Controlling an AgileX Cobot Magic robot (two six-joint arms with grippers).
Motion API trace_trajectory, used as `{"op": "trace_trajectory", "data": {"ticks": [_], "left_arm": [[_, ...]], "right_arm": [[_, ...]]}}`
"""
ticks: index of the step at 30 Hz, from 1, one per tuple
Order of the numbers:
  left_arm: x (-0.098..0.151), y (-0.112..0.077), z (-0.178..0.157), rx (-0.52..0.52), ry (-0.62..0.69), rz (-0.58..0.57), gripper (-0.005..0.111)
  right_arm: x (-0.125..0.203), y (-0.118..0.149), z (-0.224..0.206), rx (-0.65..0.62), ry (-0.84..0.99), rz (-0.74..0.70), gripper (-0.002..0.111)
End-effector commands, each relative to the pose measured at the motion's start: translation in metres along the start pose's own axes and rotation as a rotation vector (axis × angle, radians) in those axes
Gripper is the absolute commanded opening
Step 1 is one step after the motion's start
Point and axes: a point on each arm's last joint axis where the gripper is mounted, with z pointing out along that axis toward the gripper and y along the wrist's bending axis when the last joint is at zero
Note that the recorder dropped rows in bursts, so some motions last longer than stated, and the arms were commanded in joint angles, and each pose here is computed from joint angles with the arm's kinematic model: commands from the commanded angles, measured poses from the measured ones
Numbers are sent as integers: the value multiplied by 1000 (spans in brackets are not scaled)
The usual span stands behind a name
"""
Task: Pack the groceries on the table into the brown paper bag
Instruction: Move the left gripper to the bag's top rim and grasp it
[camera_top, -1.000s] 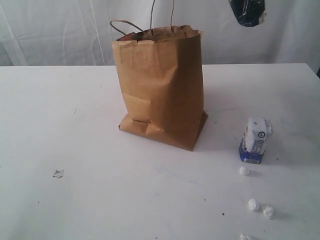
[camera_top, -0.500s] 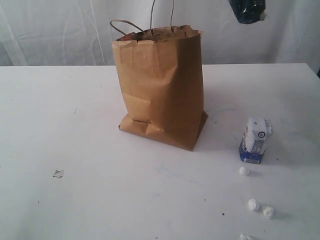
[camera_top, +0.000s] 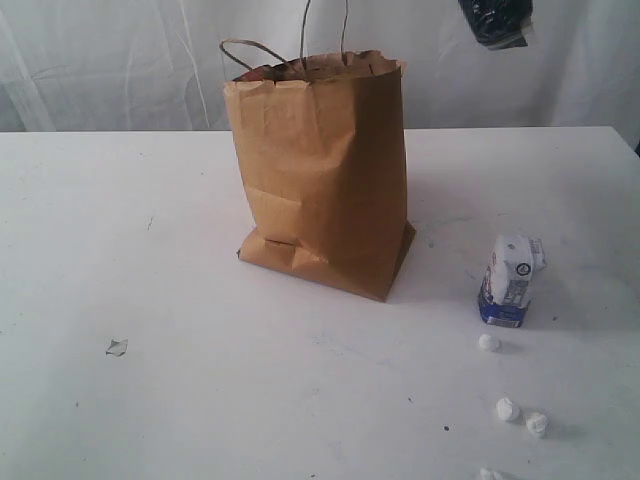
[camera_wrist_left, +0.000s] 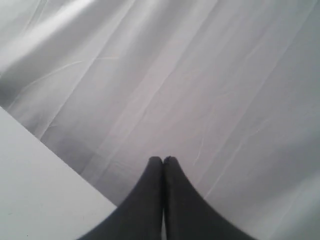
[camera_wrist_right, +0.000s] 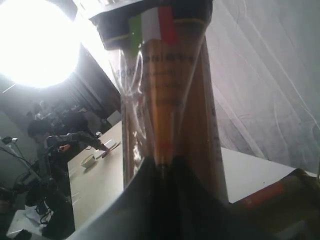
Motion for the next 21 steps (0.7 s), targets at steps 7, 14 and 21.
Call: {"op": "trace_trajectory", "data": {"ticks": [7, 14, 21], "left_arm": [[97, -122, 214, 983, 683, 261, 0], [204, -159, 242, 1145, 835, 190, 4], [235, -204, 230, 1277, 810, 233, 51]], "right_arm": [[-16, 22, -3, -73, -87, 1, 0], [7, 21, 17, -15, 101, -103, 0], [17, 29, 32, -56, 149, -280, 0]]}}
